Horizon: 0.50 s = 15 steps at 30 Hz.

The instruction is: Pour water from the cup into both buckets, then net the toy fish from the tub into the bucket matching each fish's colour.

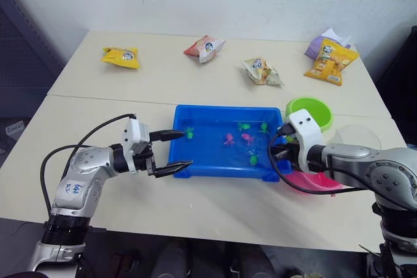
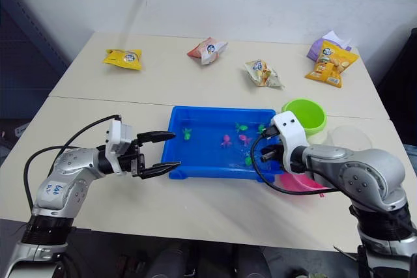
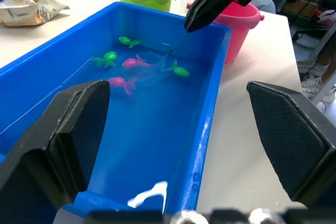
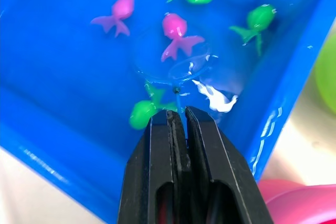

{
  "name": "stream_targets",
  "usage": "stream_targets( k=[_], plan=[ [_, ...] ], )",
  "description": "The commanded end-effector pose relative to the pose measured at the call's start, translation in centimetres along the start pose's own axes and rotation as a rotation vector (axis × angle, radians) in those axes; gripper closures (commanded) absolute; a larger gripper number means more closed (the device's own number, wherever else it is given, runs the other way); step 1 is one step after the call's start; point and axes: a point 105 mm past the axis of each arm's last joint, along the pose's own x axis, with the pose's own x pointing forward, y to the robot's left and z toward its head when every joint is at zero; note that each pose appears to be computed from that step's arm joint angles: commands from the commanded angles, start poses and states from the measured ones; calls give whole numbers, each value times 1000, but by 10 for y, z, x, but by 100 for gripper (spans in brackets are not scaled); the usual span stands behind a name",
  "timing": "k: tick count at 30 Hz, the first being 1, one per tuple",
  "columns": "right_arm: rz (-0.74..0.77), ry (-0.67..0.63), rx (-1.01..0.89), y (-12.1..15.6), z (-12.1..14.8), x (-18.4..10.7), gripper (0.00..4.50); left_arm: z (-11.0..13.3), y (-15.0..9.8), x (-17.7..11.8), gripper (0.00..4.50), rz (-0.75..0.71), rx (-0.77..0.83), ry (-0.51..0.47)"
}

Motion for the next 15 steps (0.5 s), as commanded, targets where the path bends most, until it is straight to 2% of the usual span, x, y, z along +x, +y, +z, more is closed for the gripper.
stream_targets(
  k=[1,15],
  plan=[
    [4,-78,-29,2,12,-10,450,9,1,-1,1,-3,39,-11],
    [11,-236,-130,1,20,-29,450,8,3,-6,1,-10,48,4]
  ],
)
